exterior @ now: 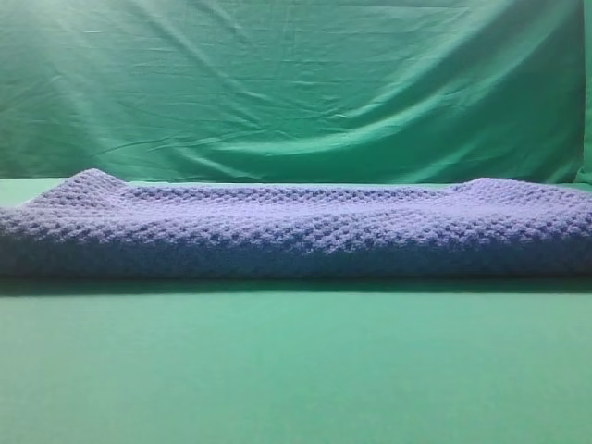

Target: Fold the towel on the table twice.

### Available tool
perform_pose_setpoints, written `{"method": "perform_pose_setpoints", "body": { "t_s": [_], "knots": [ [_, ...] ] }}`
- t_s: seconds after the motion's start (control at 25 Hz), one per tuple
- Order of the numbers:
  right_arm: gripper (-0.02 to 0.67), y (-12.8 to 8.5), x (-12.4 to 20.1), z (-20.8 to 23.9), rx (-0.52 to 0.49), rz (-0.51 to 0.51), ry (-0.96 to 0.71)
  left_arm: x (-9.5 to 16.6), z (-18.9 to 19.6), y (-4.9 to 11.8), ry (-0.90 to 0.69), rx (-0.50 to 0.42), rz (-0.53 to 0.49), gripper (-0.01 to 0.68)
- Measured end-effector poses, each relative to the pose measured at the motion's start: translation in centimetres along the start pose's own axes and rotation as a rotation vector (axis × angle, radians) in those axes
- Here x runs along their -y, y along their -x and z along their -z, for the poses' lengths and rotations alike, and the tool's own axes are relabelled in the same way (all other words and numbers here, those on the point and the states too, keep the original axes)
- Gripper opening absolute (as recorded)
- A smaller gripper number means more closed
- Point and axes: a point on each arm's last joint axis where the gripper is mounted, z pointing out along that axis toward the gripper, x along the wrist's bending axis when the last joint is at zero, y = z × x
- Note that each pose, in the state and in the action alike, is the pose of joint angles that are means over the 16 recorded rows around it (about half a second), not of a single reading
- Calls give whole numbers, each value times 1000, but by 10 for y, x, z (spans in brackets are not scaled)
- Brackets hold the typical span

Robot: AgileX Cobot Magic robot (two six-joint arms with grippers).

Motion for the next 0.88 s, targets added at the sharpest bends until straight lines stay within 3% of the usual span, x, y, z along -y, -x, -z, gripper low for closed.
{"method": "perform_pose_setpoints", "body": {
  "t_s": [0.88],
  "knots": [
    [0, 0, 0, 0, 3, -1, 0, 0, 0, 0, 0, 0, 0, 0]
  ]
}}
